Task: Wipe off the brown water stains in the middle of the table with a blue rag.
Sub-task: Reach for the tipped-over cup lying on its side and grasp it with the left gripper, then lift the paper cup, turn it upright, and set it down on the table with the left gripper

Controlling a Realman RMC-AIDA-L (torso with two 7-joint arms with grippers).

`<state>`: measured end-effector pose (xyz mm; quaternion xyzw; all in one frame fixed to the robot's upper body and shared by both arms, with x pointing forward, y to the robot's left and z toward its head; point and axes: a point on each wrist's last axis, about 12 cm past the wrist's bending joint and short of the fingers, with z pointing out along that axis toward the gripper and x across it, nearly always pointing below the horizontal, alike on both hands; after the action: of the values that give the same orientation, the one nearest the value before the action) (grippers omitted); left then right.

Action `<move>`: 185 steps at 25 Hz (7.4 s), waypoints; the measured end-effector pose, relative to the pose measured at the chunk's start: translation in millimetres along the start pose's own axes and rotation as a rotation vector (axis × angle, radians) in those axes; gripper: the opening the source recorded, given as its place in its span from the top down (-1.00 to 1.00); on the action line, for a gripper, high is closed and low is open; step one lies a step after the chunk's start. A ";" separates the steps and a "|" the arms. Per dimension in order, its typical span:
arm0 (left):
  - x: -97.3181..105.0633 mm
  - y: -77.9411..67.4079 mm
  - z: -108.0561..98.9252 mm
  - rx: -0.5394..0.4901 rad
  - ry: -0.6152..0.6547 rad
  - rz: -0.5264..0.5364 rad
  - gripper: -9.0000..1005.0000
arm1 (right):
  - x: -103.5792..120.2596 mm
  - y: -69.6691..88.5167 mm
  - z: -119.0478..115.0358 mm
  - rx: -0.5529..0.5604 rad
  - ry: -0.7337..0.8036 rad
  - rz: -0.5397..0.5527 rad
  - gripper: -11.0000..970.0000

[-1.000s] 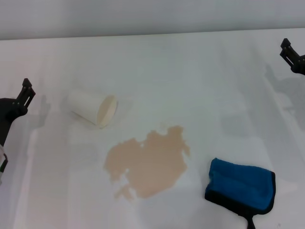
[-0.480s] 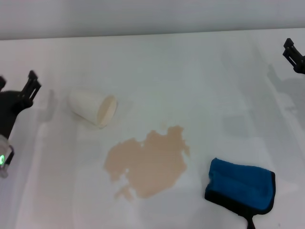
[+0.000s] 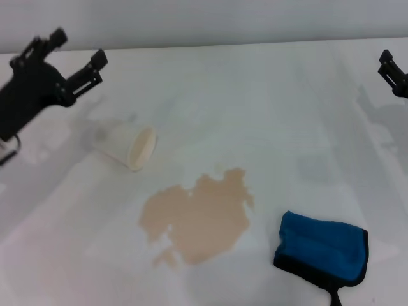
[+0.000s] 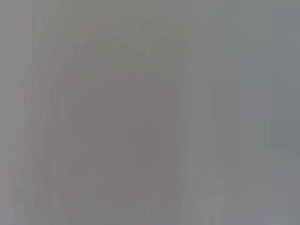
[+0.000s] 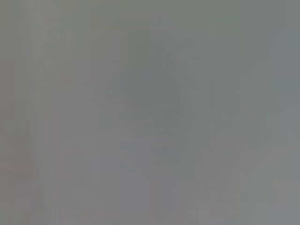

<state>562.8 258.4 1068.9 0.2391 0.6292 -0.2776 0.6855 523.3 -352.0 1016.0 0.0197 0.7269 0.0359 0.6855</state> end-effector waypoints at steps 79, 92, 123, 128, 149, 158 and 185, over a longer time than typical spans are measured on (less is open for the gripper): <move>-60.7 39.3 71.0 0.782 0.748 0.985 -0.74 | 14.0 8.1 -12.1 -0.006 0.050 0.097 -0.76; -35.6 33.8 78.2 0.786 0.807 1.030 -0.74 | 14.9 7.8 -13.4 -0.003 0.052 0.100 -0.76; -16.9 25.1 96.7 0.754 0.828 1.114 -0.71 | 16.6 10.4 -8.3 0.001 0.078 0.103 -0.75; -15.8 23.0 98.6 0.753 0.822 1.114 -0.63 | 15.9 9.6 -7.9 0.001 0.076 0.101 -0.75; -26.3 29.3 101.5 0.520 0.651 0.949 -0.34 | 13.9 9.6 -5.5 -0.002 0.069 0.096 -0.74; 4.2 14.8 69.3 0.237 0.432 0.661 -0.33 | 12.0 11.5 -2.2 -0.009 0.064 0.095 -0.74; 72.6 -50.8 -2.4 -0.279 0.293 0.044 -0.32 | 9.3 14.9 -4.0 -0.028 0.029 0.102 -0.73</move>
<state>530.3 217.0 997.4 0.1934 0.7490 -0.1349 0.6192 518.4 -336.5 1008.2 0.0467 0.7342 0.0813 0.6724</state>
